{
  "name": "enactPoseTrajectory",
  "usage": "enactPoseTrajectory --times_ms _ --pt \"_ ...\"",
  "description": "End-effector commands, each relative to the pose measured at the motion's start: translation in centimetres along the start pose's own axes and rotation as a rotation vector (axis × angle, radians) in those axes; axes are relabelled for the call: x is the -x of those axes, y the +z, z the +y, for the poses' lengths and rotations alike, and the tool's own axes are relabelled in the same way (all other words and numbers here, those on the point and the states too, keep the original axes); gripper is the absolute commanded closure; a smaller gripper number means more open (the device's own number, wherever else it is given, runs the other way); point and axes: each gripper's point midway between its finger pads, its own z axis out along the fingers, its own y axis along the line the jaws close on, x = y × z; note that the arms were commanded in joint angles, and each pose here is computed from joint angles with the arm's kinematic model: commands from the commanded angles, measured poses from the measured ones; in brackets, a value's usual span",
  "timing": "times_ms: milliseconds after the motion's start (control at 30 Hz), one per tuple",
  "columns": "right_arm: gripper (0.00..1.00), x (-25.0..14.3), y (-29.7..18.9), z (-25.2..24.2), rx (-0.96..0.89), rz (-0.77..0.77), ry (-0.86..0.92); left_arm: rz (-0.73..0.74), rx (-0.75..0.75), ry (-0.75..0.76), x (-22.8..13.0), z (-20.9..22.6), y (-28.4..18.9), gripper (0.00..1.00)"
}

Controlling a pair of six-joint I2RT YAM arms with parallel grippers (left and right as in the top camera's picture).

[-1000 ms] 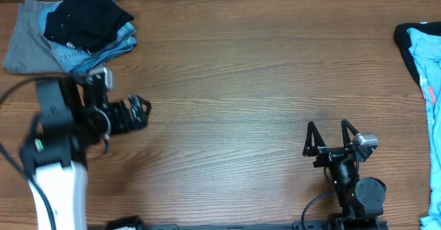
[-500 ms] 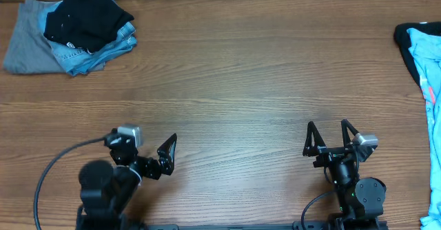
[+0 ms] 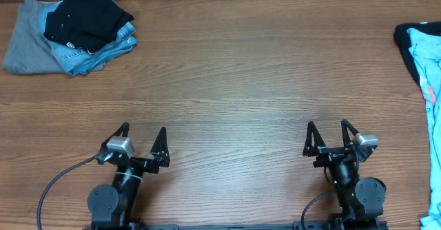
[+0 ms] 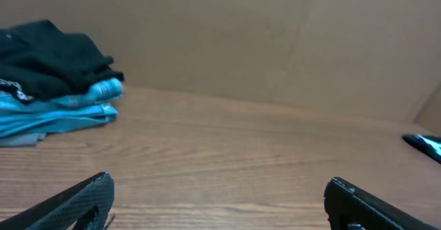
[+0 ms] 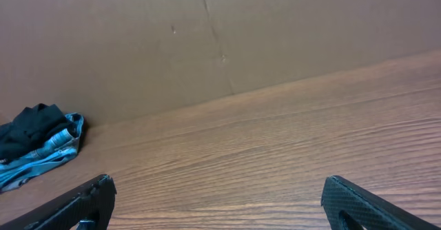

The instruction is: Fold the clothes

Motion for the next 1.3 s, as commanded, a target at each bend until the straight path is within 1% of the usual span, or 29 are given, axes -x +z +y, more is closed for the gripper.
enactPoseTrajectory --times_ms 0,200,267,367,467,1267 --pt "0.00 -0.2 0.0 -0.1 -0.004 -0.002 -0.006 -0.063 0.043 0.000 -0.2 1.0 0.0 0.00" --pt "0.00 -0.2 0.0 -0.1 -0.004 -0.003 -0.006 -0.079 0.109 -0.002 -0.2 2.2 0.0 0.00" --pt "0.00 -0.2 0.0 -0.1 -0.004 -0.003 -0.006 -0.061 0.126 -0.004 -0.7 2.4 0.0 0.00" --pt "0.00 -0.2 0.0 -0.1 -0.004 -0.003 -0.006 0.011 0.163 -0.011 -2.6 3.0 0.0 0.00" --pt "0.00 -0.2 0.0 -0.1 -0.004 -0.002 -0.006 0.015 0.148 0.009 -2.7 2.6 0.1 0.00" --pt "0.00 -0.2 0.0 -0.1 -0.004 -0.002 -0.006 0.016 0.148 0.008 -2.7 2.6 0.1 0.00"
